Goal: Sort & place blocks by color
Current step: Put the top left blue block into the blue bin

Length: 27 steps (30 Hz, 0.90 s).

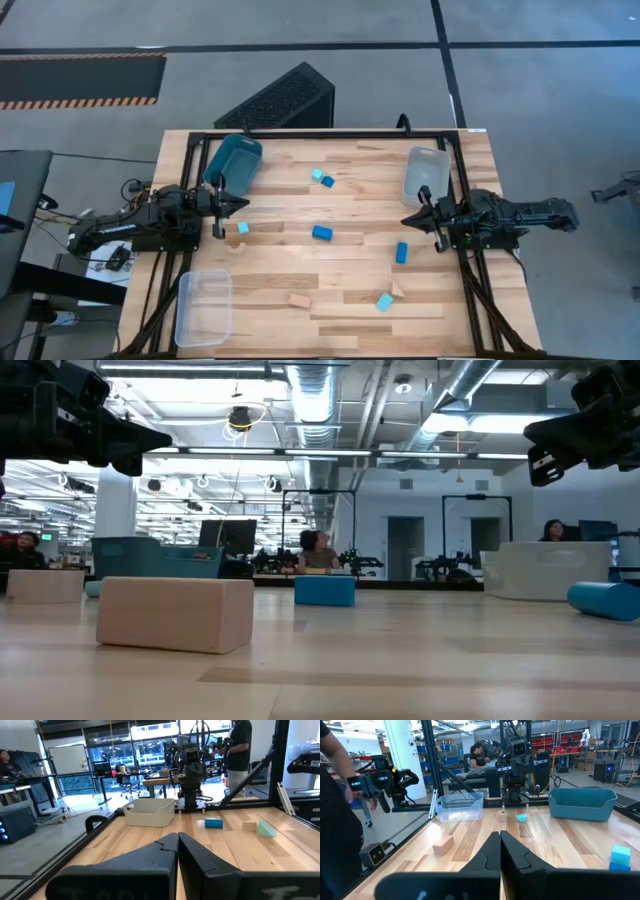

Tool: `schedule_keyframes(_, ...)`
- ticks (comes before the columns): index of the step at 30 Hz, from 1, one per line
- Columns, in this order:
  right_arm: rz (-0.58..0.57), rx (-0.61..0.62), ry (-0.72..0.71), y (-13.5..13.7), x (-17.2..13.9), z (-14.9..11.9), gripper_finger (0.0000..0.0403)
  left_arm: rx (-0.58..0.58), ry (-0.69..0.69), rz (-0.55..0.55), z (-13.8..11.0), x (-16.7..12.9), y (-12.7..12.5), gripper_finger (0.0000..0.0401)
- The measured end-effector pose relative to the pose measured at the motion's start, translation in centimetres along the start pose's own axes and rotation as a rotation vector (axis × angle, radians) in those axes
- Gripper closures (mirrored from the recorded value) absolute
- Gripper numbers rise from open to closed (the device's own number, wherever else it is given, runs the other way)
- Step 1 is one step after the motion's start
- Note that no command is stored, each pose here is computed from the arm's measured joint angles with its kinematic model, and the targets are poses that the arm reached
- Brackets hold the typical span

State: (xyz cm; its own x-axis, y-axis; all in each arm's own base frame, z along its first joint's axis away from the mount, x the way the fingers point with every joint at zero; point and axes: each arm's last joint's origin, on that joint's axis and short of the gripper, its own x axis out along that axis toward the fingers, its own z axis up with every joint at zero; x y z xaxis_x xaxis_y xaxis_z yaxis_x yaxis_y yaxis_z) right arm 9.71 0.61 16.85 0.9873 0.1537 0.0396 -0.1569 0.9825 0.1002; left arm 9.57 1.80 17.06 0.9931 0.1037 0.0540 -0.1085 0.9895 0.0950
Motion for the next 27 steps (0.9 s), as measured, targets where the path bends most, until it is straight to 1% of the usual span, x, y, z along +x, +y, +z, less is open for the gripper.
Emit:
schedule_keyframes(5,0.0,0.0,0.0,0.0,0.0,0.0,0.0391,0.005,0.0,0.011,0.0,0.0,0.0,0.0399)
schedule_keyframes(9,0.0,0.0,0.0,0.0,0.0,0.0,0.0391,0.041,0.014,0.183,0.0,0.0,0.5,0.0399)
schedule_keyframes(12,0.0,-0.005,-0.001,0.0,0.0,0.0,0.0391,0.046,0.029,0.274,-0.1,-0.1,0.8,0.0399)
schedule_keyframes(13,-0.001,-0.014,0.0,0.0,0.0,0.0,0.0391,0.046,0.029,0.289,0.0,-0.1,0.8,0.0399)
schedule_keyframes(17,0.0,-0.1,-0.002,0.0,0.0,0.0,0.0391,0.046,0.029,0.29,0.0,-0.1,0.8,0.0399)
schedule_keyframes(21,0.001,-0.105,-0.014,0.0,0.0,0.1,0.0391,0.048,0.028,0.293,0.0,-0.1,0.8,0.0399)
schedule_keyframes(27,0.003,-0.113,-0.046,0.0,0.0,0.4,0.0391,0.106,0.037,0.408,0.3,-0.3,1.2,0.0399)
